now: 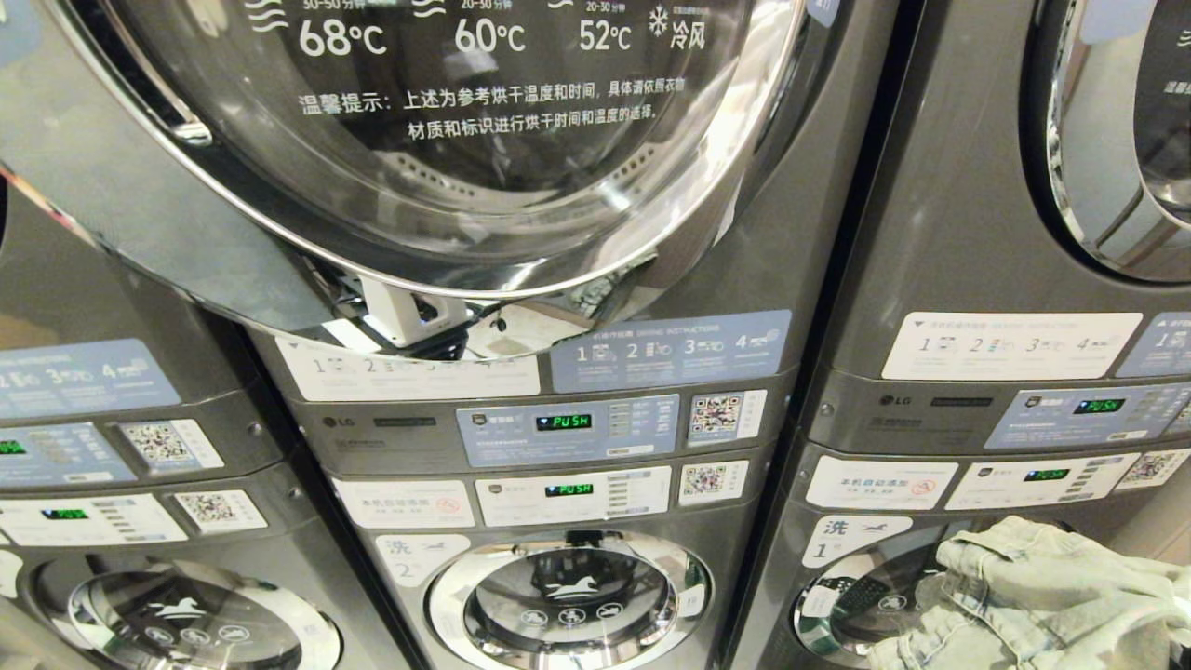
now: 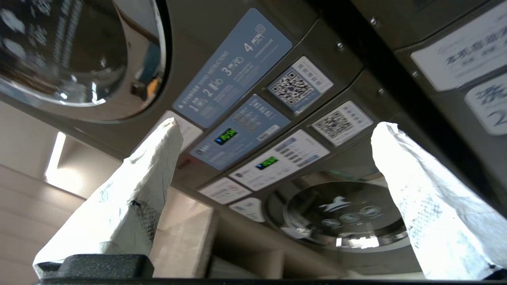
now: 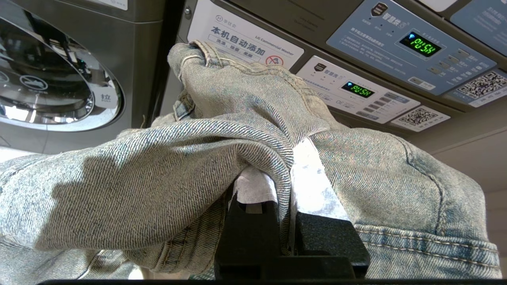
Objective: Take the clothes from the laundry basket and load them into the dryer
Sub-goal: Open the dryer
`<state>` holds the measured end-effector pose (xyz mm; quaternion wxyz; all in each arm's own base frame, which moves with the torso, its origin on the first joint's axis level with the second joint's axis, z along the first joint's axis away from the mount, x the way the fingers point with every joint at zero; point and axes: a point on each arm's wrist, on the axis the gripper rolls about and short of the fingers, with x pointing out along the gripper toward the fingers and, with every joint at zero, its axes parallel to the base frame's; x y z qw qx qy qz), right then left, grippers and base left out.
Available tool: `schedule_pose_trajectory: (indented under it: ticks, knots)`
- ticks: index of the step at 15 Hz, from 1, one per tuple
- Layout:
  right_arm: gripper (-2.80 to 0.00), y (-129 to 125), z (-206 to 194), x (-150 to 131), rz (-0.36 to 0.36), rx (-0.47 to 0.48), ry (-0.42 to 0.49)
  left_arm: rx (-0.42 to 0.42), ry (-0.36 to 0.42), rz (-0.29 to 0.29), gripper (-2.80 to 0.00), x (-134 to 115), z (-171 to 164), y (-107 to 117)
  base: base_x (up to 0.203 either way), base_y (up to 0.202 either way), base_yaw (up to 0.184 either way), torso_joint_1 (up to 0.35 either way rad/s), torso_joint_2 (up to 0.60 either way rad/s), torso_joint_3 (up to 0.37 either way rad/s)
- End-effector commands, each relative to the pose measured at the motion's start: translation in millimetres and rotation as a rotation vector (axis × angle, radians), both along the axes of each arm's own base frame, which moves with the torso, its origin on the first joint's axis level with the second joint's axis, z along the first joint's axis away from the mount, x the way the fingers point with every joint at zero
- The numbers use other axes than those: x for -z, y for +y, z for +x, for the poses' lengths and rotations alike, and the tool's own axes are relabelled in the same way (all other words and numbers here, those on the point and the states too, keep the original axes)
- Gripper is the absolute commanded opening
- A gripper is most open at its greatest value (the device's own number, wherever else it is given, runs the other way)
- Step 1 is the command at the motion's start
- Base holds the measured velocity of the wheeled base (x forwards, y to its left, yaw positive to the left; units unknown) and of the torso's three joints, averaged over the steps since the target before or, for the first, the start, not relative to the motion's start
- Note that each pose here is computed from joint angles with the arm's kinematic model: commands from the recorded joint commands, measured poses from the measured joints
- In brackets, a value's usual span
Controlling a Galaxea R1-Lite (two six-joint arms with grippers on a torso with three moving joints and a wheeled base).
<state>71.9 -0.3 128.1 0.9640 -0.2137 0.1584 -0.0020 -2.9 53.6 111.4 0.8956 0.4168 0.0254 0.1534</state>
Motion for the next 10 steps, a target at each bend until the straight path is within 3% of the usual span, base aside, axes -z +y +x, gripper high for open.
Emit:
schedule_pose_trajectory:
  ticks: [1,5,8,10]
  knots:
    - [-2.8,0,0,-1,0.0,0.0,-0.006,0.0,-0.039,-0.111,0.0,2,-2,4,0.0,0.0,0.0,0.0,0.0,0.0]
    - [-2.8,0,0,1,0.017,0.007,-0.001,0.067,-0.145,-0.417,0.0,2,-2,3,0.0,0.0,0.0,0.0,0.0,0.0]
    - [-2.8,0,-1,2,0.029,0.011,0.0,0.253,-0.216,-0.631,0.0,3,-1,-1,0.0,0.0,0.0,0.0,0.0,0.0]
    - [-2.8,0,-1,3,0.031,0.013,0.006,0.427,-0.211,-0.69,0.0,5,0,-6,0.0,0.0,0.0,0.0,0.0,0.0]
